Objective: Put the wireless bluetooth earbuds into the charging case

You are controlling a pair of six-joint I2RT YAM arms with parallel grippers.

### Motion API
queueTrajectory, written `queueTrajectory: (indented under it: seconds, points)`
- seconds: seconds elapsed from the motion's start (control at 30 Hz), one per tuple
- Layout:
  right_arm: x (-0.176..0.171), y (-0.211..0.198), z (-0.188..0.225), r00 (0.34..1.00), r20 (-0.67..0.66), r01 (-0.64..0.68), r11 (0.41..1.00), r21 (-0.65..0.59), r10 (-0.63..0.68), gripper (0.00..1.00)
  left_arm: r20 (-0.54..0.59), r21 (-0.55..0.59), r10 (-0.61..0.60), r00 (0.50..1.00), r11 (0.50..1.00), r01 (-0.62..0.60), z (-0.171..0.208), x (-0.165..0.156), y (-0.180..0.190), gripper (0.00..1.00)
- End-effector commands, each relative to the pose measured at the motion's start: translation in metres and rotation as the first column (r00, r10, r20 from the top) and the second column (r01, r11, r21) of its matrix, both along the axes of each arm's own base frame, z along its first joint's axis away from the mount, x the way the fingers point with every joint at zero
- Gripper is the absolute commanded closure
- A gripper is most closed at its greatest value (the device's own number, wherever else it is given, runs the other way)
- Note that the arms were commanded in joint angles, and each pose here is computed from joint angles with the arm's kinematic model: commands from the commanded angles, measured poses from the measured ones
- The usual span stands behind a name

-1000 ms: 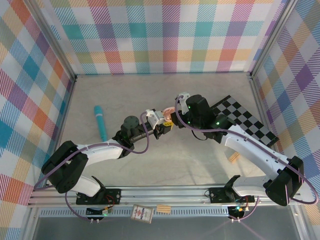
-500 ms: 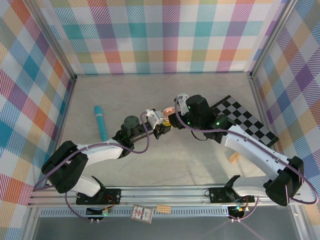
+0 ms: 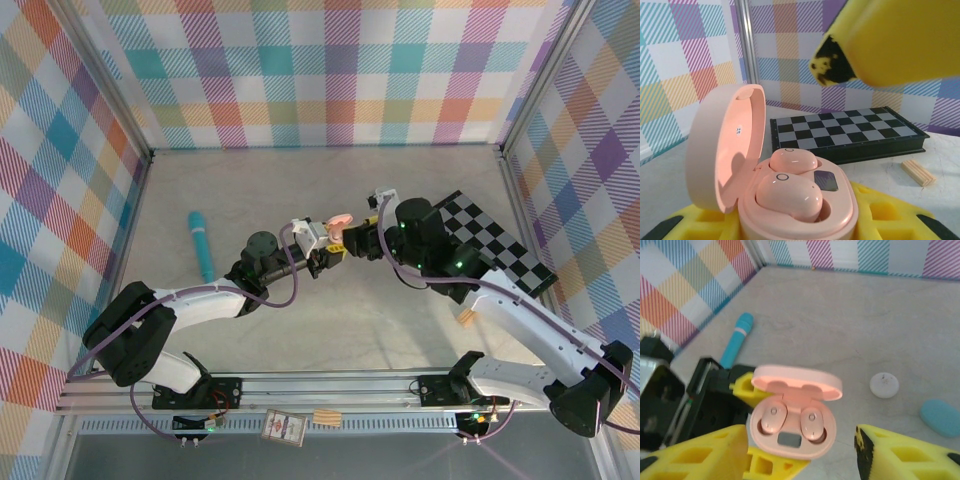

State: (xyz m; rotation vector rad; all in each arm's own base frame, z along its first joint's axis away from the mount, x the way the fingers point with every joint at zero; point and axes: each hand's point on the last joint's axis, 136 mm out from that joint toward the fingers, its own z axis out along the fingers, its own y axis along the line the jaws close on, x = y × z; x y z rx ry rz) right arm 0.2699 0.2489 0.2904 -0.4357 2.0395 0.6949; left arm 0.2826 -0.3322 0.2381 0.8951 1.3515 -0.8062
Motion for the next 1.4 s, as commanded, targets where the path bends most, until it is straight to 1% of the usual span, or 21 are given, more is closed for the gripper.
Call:
queueTrajectory:
  seconds: [0.0, 0.07, 0.17, 0.27, 0.33, 0.43, 0.6, 0.77, 0.9, 0.97, 1.0, 1.03, 1.1, 1.17, 1.37]
  points:
    - [0.011, 0.005, 0.022, 1.0, -0.014, 0.029, 0.991, 0.129, -0.028, 0.35, 0.073, -0.015, -0.037, 0.997, 0.999, 0.038, 0.012, -0.011, 0.002, 0.65]
    - [0.013, 0.011, 0.027, 1.0, -0.022, 0.015, 0.989, 0.147, -0.012, 0.32, 0.076, -0.004, -0.036, 0.996, 0.999, 0.037, 0.01, -0.011, 0.002, 0.65]
    - [0.022, 0.017, 0.026, 0.998, -0.059, 0.024, 0.992, 0.121, -0.017, 0.29, 0.079, -0.003, -0.042, 0.996, 0.999, 0.042, 0.011, -0.013, 0.002, 0.65]
    - [0.029, 0.021, 0.017, 0.995, -0.095, 0.029, 0.997, 0.074, -0.022, 0.29, 0.084, -0.008, -0.044, 0.995, 0.999, 0.045, 0.014, -0.014, 0.002, 0.64]
    - [0.034, 0.021, 0.008, 0.991, -0.131, 0.043, 0.999, 0.03, -0.039, 0.28, 0.079, -0.011, -0.037, 0.996, 0.999, 0.038, 0.014, -0.012, 0.002, 0.64]
    - [0.036, 0.023, -0.006, 0.983, -0.182, 0.031, 0.999, -0.044, -0.039, 0.27, 0.077, -0.027, -0.026, 0.997, 0.999, 0.028, 0.016, -0.01, 0.003, 0.64]
    - [0.03, 0.019, -0.015, 0.975, -0.219, 0.005, 0.993, -0.115, -0.031, 0.27, 0.066, -0.042, 0.003, 0.998, 0.999, 0.0, 0.017, -0.006, 0.006, 0.64]
    - [0.021, 0.013, -0.018, 0.97, -0.241, -0.01, 0.991, -0.132, -0.023, 0.27, 0.054, -0.053, 0.04, 0.998, 0.998, -0.037, 0.019, 0.0, 0.009, 0.64]
    - [0.016, 0.005, -0.011, 0.975, -0.219, 0.006, 0.992, -0.126, -0.034, 0.27, 0.049, -0.064, 0.044, 0.998, 0.997, -0.041, 0.021, 0.0, 0.01, 0.64]
    - [0.014, 0.004, -0.004, 0.979, -0.202, 0.019, 0.996, -0.091, -0.037, 0.27, 0.053, -0.065, 0.039, 0.998, 0.997, -0.035, 0.021, -0.002, 0.009, 0.64]
    - [0.013, 0.004, 0.001, 0.979, -0.201, 0.016, 0.999, -0.051, -0.026, 0.26, 0.058, -0.075, 0.036, 0.998, 0.997, -0.031, 0.023, -0.003, 0.01, 0.64]
    - [0.012, 0.006, 0.006, 0.978, -0.209, 0.006, 1.0, 0.004, -0.005, 0.25, 0.062, -0.085, 0.032, 0.998, 0.996, -0.027, 0.025, -0.004, 0.01, 0.64]
    - [0.01, 0.008, 0.014, 0.966, -0.253, -0.006, 0.987, 0.159, 0.046, 0.25, 0.063, -0.119, 0.022, 0.998, 0.993, -0.015, 0.031, -0.006, 0.01, 0.64]
    - [0.01, 0.006, 0.018, 0.947, -0.307, -0.003, 0.954, 0.3, 0.1, 0.23, 0.061, -0.147, 0.018, 0.998, 0.989, -0.009, 0.037, -0.006, 0.011, 0.64]
    - [0.005, 0.008, 0.025, 0.891, -0.39, 0.01, 0.851, 0.525, 0.231, 0.2, 0.06, -0.208, 0.018, 0.998, 0.978, -0.005, 0.053, -0.005, 0.015, 0.64]
